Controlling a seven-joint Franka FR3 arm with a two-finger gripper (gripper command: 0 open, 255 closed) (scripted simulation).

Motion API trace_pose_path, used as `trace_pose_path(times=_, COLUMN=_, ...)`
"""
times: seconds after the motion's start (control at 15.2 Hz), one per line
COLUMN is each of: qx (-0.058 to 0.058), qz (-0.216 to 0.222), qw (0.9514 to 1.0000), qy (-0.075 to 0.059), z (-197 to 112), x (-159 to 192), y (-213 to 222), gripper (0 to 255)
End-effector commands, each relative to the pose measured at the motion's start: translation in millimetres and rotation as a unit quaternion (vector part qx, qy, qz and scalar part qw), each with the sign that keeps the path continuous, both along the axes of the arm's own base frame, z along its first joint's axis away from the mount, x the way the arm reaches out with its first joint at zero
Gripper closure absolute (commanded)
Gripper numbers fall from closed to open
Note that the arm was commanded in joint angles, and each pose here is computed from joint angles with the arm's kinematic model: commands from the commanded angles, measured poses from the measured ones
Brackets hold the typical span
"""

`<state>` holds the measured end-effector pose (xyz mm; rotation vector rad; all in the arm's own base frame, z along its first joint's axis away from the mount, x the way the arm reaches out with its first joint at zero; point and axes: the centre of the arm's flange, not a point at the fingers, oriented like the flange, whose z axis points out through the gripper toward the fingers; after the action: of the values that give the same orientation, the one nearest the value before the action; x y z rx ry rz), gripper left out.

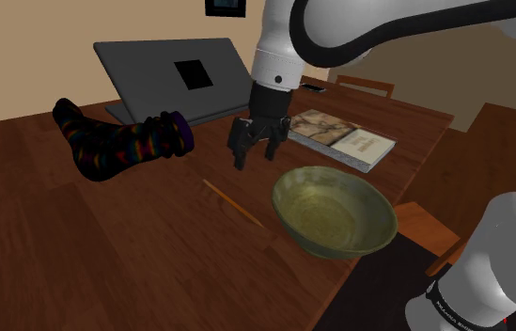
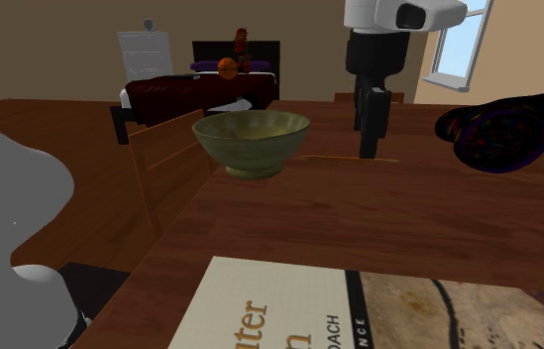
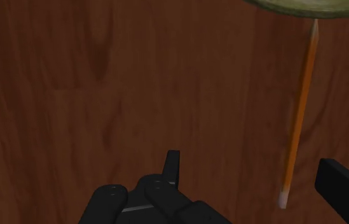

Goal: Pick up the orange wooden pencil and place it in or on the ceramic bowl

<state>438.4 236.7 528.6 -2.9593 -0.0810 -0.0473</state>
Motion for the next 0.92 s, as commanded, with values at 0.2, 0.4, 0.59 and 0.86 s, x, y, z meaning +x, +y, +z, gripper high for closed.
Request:
trace_pose_path(times=0.2, qx=0.025, qz=0.007, qw=0.9996, qy=0.01, z=-7.0, x=19.7, y=54.3, gripper=0)
trace_pose_path(times=0.4, qx=0.025, qz=0.007, qw=0.9996, qy=0.01, z=-22.4, x=19.8, y=58.0, gripper=0)
trace_pose_path(times=0.59, qx=0.025, qz=0.007, qw=0.9996, qy=0.01, z=-37.8, x=19.9, y=61.6, gripper=0)
trace_pose_path(times=0.86, qx=0.025, qz=0.007, qw=0.9996, qy=0.01, z=-45.9, x=19.9, y=63.5, gripper=0)
